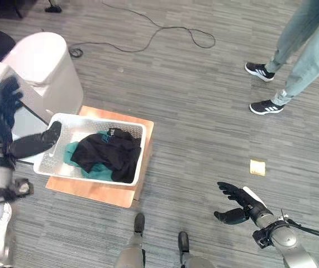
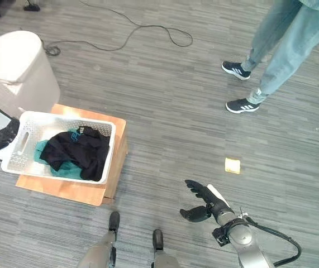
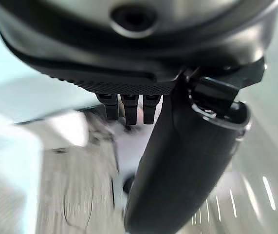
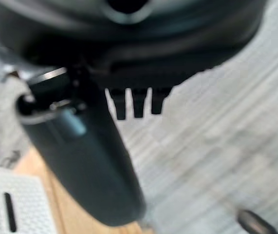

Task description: Pick up bed clothes into laundry basket.

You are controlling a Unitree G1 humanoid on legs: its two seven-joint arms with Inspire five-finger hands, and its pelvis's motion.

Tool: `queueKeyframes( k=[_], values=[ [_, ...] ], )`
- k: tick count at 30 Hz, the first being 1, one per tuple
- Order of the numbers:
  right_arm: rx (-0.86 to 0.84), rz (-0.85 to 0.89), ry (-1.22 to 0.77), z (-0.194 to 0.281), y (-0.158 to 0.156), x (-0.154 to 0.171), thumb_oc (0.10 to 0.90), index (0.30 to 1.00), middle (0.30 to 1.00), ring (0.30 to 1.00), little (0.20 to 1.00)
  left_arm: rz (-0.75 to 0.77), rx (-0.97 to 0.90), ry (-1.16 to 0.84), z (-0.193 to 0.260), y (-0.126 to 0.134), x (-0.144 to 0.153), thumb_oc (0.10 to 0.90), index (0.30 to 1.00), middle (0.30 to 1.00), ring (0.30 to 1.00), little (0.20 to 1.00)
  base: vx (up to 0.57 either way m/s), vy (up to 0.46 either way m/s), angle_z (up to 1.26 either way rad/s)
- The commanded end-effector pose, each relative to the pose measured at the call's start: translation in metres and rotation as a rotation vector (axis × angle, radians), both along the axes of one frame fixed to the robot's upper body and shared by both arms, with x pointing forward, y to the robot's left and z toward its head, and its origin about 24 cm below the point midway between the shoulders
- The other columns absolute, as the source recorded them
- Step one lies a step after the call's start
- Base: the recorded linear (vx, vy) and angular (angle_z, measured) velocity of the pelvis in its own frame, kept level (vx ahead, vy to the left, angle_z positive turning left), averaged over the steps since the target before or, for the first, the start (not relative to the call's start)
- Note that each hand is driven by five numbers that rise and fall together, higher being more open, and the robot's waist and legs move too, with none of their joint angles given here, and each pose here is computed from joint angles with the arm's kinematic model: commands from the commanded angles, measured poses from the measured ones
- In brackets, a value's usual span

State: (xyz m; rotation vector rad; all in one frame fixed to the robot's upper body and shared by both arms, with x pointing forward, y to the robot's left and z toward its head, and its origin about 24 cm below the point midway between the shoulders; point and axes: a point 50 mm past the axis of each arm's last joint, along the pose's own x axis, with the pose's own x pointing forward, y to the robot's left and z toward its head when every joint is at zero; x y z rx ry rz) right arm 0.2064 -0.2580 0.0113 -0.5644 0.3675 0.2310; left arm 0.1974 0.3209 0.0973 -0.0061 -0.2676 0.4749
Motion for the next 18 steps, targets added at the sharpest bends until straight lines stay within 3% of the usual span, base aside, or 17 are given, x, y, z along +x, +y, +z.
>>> queueKeyframes(
  k=[1,3,5,8,12,15,18],
  values=[
    [0.105,0.014,-0.268,0.036,0.014,0.012,0.8,0.9,0.9,0.9,0.9,-0.046,-0.111,0.01,-0.021,-0.002,-0.016,0.8,0.9,0.9,0.9,0.9,0.0,0.019,0.08],
    [0.202,0.004,-0.315,0.036,0.028,0.013,0.8,0.9,0.9,0.9,0.9,-0.104,-0.308,0.031,-0.05,-0.028,-0.004,0.8,0.9,0.9,0.9,0.9,-0.03,-0.013,0.49],
    [0.236,0.007,-0.371,0.038,0.042,0.011,0.8,0.9,0.9,0.9,0.9,-0.209,-0.362,0.018,-0.052,-0.055,0.019,0.8,0.9,0.9,0.9,0.9,-0.03,-0.108,1.44],
    [0.277,0.02,-0.42,0.042,0.052,0.01,0.8,0.9,0.9,0.9,0.9,-0.273,-0.392,-0.006,-0.05,-0.071,0.031,0.8,0.9,0.9,0.9,0.9,-0.09,-0.162,2.47],
    [0.323,0.11,-0.485,0.059,0.063,0.016,0.8,0.9,0.9,0.9,0.9,-0.274,-0.354,-0.038,-0.045,-0.07,0.029,0.8,0.9,0.9,0.9,0.9,-0.32,-0.209,1.97],
    [0.367,0.269,-0.507,0.075,0.086,0.03,0.8,0.9,0.9,0.9,0.9,-0.183,-0.465,-0.044,-0.062,-0.067,0.018,0.8,0.9,0.9,0.9,0.9,-0.52,-0.299,1.19],
    [0.38,0.321,-0.459,0.071,0.096,0.034,0.8,0.9,0.9,0.9,0.9,-0.176,-0.5,-0.005,-0.072,-0.071,0.017,0.8,0.9,0.9,0.9,0.9,-0.46,-0.1,1.38]
  ],
)
